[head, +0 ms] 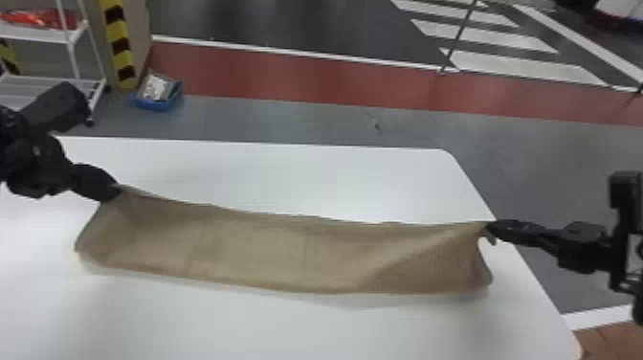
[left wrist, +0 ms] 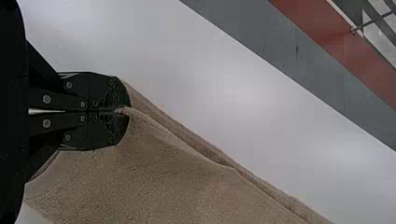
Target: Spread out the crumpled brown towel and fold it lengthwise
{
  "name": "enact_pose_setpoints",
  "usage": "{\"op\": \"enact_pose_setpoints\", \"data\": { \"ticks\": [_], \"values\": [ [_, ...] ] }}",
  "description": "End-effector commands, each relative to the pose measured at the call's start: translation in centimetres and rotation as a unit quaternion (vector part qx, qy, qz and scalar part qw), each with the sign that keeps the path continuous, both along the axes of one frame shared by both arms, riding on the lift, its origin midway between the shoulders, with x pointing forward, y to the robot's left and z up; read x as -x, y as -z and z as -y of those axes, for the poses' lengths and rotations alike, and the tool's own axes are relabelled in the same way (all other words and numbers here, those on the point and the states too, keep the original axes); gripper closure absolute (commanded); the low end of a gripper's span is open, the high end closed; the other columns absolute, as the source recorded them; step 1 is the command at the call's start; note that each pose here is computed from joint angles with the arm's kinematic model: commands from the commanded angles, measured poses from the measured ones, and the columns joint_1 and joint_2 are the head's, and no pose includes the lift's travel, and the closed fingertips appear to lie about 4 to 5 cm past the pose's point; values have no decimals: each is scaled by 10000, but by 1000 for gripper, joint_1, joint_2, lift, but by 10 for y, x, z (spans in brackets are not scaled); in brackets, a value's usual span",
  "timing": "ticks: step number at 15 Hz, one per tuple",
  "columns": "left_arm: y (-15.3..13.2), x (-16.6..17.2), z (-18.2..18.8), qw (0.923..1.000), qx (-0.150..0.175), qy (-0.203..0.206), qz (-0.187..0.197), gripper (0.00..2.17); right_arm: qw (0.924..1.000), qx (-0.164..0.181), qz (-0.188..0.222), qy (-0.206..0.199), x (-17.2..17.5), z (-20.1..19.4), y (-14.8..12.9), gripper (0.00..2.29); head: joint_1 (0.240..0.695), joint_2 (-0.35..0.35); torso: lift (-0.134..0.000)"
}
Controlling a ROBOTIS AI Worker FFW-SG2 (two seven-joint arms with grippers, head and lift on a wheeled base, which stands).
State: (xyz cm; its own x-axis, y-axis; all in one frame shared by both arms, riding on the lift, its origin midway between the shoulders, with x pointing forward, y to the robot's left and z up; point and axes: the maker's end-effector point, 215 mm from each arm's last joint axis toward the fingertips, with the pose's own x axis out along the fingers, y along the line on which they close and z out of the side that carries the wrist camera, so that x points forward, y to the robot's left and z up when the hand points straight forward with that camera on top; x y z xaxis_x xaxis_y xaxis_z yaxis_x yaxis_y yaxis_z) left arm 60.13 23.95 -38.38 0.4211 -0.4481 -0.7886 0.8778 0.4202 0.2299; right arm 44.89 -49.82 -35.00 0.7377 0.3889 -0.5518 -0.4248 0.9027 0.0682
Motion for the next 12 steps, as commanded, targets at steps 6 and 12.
{"op": "enact_pose_setpoints", "data": {
  "ticks": [6,12],
  "values": [
    [-9,-15,11,9999,86,-99,57,1615,9997,-140,-85,204,-1,24,2,1210,695,-283,-124],
    [10,-14,14,9998,-96,-73,-131,1615,9995,-111,-275,124,-4,17,19,1207,695,-294,-124]
  ]
}}
